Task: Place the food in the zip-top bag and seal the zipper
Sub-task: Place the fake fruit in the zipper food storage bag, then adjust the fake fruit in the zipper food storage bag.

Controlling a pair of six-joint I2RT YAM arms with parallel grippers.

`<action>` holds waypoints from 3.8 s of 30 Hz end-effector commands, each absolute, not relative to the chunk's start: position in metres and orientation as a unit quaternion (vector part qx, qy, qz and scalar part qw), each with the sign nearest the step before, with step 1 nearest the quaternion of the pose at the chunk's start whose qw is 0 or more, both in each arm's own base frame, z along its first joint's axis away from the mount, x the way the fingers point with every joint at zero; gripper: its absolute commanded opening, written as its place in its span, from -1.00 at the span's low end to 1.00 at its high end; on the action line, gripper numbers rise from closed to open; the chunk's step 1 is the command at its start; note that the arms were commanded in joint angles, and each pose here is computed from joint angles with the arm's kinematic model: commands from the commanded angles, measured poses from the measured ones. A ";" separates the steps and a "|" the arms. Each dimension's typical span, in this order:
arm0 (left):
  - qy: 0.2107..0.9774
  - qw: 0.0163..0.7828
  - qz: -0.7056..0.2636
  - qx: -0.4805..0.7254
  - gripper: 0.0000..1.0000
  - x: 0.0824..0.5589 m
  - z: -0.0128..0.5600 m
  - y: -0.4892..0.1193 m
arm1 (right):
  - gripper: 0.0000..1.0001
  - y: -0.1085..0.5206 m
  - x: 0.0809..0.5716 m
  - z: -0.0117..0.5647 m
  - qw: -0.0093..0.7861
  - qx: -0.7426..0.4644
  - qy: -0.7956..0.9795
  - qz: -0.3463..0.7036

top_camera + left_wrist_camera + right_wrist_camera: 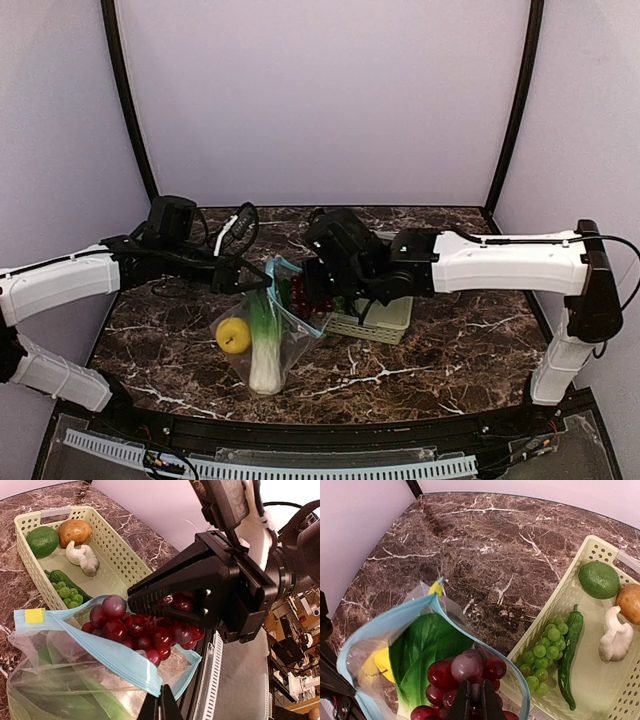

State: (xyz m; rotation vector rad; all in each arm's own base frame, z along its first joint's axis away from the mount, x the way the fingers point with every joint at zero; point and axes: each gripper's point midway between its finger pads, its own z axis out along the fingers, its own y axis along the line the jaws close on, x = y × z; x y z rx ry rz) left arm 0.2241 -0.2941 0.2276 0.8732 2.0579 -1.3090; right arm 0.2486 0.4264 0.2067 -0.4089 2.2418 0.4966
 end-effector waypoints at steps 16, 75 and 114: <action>0.748 0.253 -0.514 0.335 -0.99 0.219 0.228 -0.303 | -0.95 0.448 0.274 0.210 0.449 -0.109 0.858 0.223; 0.757 0.248 -0.503 0.335 -0.99 0.220 0.220 -0.302 | 0.70 0.382 0.174 0.162 0.268 -0.126 0.896 0.330; 0.697 0.174 -0.561 0.410 -0.99 0.163 0.223 -0.333 | -0.88 0.449 0.162 0.124 0.186 -0.199 0.865 0.421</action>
